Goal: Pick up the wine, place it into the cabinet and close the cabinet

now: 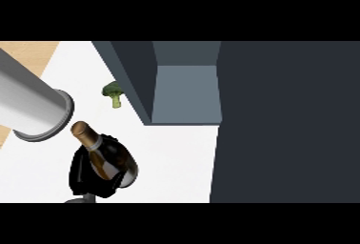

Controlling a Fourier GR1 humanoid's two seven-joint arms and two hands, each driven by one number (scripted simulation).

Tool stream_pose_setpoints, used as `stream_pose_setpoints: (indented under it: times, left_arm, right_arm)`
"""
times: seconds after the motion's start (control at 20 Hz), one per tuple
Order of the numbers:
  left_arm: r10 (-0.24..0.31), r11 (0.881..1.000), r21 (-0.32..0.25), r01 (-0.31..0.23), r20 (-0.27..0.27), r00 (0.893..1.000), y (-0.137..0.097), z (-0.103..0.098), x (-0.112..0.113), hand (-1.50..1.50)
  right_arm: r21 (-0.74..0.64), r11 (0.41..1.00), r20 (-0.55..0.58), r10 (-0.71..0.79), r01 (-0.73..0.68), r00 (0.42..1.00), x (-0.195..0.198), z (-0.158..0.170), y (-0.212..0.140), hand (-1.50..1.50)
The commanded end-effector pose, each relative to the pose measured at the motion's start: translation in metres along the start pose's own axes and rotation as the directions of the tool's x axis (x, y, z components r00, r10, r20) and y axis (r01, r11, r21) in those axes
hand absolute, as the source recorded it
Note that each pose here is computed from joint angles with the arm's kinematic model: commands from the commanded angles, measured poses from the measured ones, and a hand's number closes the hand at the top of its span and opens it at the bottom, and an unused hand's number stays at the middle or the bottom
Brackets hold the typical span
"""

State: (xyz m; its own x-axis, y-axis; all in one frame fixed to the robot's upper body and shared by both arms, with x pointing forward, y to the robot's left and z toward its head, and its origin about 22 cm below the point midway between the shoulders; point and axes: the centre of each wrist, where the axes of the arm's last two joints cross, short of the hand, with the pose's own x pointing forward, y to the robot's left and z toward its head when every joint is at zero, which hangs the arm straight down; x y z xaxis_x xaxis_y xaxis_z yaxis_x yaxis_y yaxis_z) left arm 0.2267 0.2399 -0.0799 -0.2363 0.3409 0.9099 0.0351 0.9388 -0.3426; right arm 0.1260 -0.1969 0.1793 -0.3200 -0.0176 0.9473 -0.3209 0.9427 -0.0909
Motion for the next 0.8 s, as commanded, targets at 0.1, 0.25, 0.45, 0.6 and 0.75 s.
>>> stream_pose_setpoints:
  times: [0.1,0.25,0.45,0.6,0.75]
  left_arm:
    - [0.014,0.999,-0.048,-0.013,0.028,1.000,-0.063,-0.001,0.037,1.50]
    - [-0.021,0.999,-0.044,0.022,0.033,0.999,-0.088,-0.035,0.059,1.50]
    - [-0.009,0.999,-0.038,0.009,0.006,1.000,-0.124,-0.034,0.067,1.50]
    - [-0.020,0.999,-0.040,0.019,-0.022,1.000,-0.153,-0.047,0.075,1.50]
    - [-0.008,1.000,-0.001,0.008,-0.041,0.999,-0.169,-0.062,0.089,1.50]
  right_arm:
    - [0.012,0.998,0.072,-0.058,0.057,0.996,0.035,0.025,-0.001,-1.50]
    - [0.031,0.996,0.070,-0.087,0.085,0.994,0.029,0.023,0.003,-1.50]
    - [0.030,0.997,0.066,-0.076,0.074,0.995,0.038,0.034,0.004,-1.50]
    - [0.019,0.998,0.049,-0.059,0.059,0.997,0.034,0.021,-0.001,-1.50]
    - [0.026,0.999,0.068,-0.037,0.035,0.997,0.039,0.034,-0.009,-1.50]
